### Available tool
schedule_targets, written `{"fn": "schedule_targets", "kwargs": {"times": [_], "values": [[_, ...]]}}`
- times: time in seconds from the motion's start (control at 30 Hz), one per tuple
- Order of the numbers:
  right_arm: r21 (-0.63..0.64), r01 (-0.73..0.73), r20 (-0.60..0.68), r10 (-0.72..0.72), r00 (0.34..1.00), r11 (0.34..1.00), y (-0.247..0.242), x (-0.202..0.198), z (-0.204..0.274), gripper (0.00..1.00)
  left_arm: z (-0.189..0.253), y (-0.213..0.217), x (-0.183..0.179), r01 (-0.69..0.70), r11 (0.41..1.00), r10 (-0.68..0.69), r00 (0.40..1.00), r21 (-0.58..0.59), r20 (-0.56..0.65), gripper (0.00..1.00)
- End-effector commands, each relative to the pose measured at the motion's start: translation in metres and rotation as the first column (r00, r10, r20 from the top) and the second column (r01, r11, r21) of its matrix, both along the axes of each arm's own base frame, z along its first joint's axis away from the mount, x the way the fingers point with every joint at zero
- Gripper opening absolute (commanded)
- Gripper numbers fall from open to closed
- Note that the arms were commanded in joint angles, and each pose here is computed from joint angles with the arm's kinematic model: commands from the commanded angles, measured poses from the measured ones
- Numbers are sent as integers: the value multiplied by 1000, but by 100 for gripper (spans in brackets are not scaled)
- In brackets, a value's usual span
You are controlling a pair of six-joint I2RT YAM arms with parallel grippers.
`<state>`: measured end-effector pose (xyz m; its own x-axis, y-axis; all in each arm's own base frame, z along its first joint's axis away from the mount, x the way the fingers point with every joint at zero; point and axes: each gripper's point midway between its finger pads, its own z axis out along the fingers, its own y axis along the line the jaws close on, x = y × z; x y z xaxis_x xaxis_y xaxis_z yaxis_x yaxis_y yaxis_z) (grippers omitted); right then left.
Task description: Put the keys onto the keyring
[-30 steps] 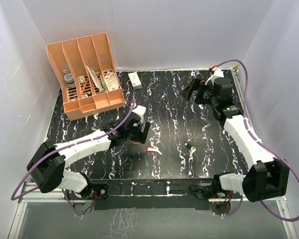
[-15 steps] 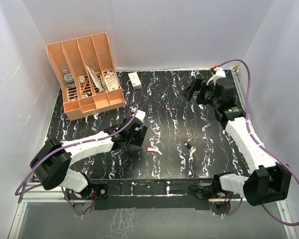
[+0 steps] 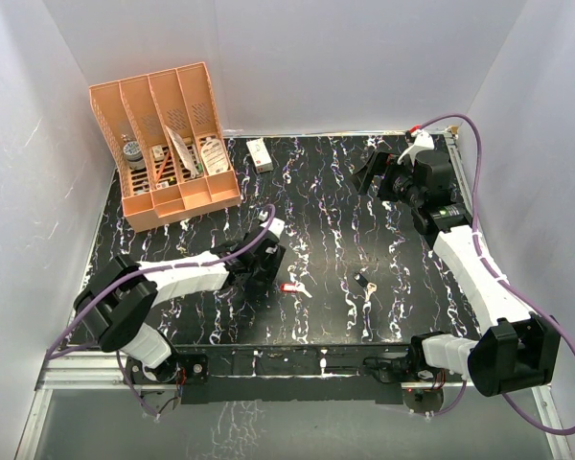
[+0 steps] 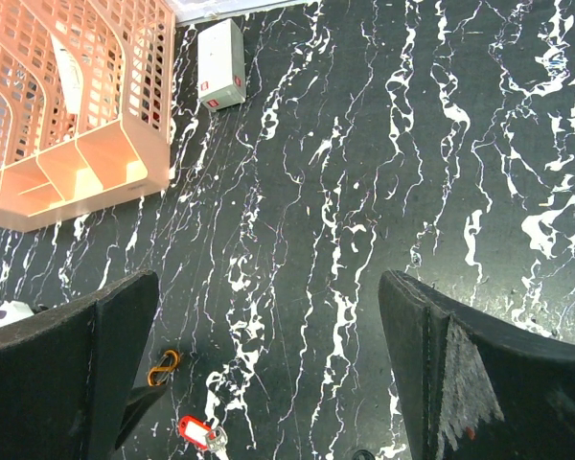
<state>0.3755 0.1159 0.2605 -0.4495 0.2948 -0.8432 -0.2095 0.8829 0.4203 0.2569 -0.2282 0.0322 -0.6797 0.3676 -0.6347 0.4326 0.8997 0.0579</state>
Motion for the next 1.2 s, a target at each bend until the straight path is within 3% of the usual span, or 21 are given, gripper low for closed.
{"fn": "schedule_targets", "kwargs": {"times": [0.0, 1.17], "values": [[-6, 12, 99, -11, 995, 1000, -3, 5, 36, 98, -1, -3, 3, 10, 1000, -10, 1000, 1, 10, 56], [-16, 13, 94, -11, 995, 1000, -3, 6, 33, 98, -12, -2, 4, 10, 999, -10, 1000, 45, -14, 43]]}}
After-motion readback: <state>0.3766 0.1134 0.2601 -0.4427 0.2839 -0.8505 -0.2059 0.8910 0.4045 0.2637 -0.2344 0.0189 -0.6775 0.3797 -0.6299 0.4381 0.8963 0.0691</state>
